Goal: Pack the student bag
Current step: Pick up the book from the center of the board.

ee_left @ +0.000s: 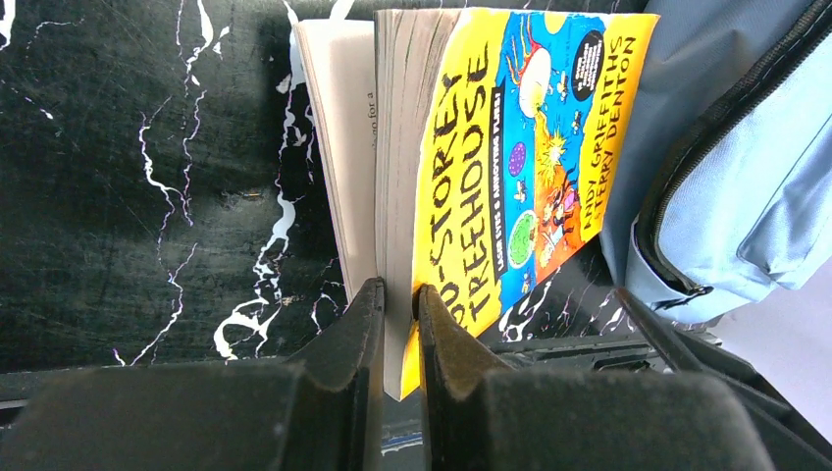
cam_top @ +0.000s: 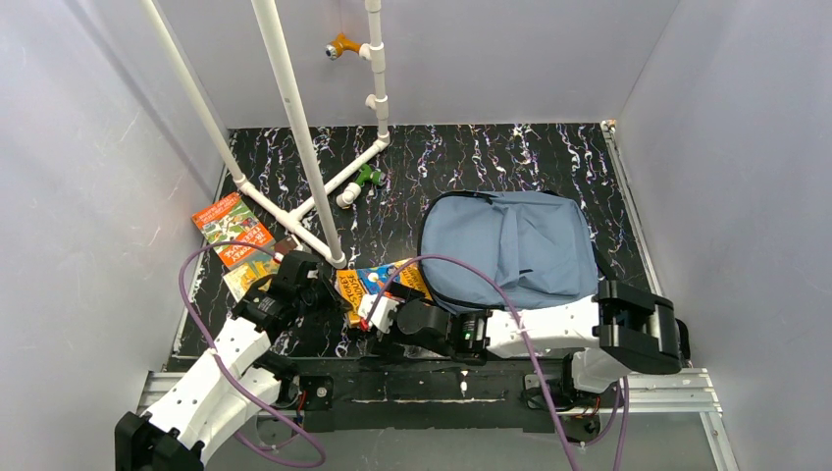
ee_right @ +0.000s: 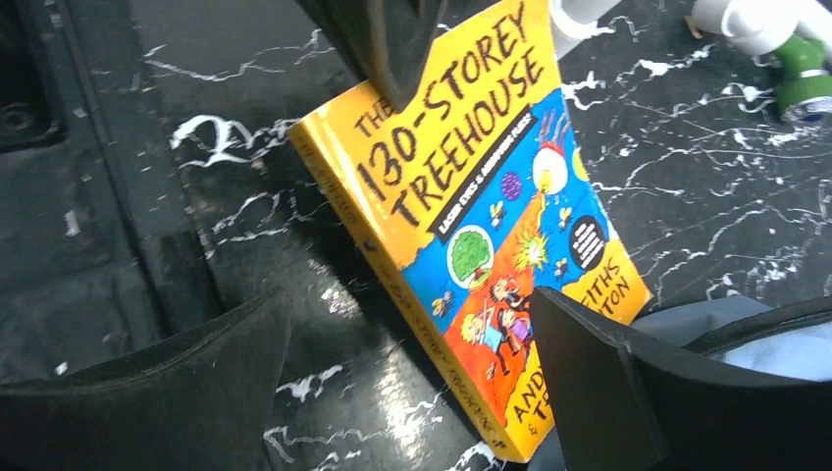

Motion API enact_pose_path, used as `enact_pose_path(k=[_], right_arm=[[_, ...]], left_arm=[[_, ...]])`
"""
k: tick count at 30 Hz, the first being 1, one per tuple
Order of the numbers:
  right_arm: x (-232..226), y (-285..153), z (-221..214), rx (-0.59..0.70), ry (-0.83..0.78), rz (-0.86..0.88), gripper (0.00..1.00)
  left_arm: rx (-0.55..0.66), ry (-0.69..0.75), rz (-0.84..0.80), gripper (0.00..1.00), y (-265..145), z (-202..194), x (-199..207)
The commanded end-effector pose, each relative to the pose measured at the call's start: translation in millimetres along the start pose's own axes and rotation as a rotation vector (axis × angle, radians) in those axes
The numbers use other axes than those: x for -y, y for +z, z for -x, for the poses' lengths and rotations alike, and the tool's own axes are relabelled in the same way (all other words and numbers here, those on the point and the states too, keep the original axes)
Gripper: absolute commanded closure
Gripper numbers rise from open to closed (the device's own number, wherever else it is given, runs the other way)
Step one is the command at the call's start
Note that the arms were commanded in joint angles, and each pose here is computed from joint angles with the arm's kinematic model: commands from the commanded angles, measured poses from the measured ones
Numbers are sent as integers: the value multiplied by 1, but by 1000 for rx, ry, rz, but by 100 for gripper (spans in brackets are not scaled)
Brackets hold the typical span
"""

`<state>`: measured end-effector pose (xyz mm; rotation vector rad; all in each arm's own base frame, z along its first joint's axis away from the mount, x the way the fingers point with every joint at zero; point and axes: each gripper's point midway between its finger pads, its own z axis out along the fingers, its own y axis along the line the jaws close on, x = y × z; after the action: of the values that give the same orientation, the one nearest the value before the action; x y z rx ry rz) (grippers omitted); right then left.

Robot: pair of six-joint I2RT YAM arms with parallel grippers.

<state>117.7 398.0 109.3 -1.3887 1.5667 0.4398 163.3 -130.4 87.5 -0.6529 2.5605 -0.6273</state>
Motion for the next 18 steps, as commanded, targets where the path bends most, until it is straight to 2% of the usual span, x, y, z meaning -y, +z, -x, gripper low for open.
enact_pose_path(k=[1,5,8,13,16,18], right_arm=[[34,15,24,71,-17,-213,2],[15,25,29,111,-64,-119,2],[-8,29,28,147,-190,-84,2],[14,33,28,95,-381,-401,11],[21,35,20,104,-419,-486,16],[22,36,16,117,-418,-513,29]], left_arm=[[18,-6,-82,100,-13,7,22],[17,-8,-92,100,-17,7,25],[18,-6,-97,100,-19,7,27],[18,-6,-98,100,-23,7,27],[21,-7,-98,100,-24,8,27],[18,-6,-96,100,-25,7,27]])
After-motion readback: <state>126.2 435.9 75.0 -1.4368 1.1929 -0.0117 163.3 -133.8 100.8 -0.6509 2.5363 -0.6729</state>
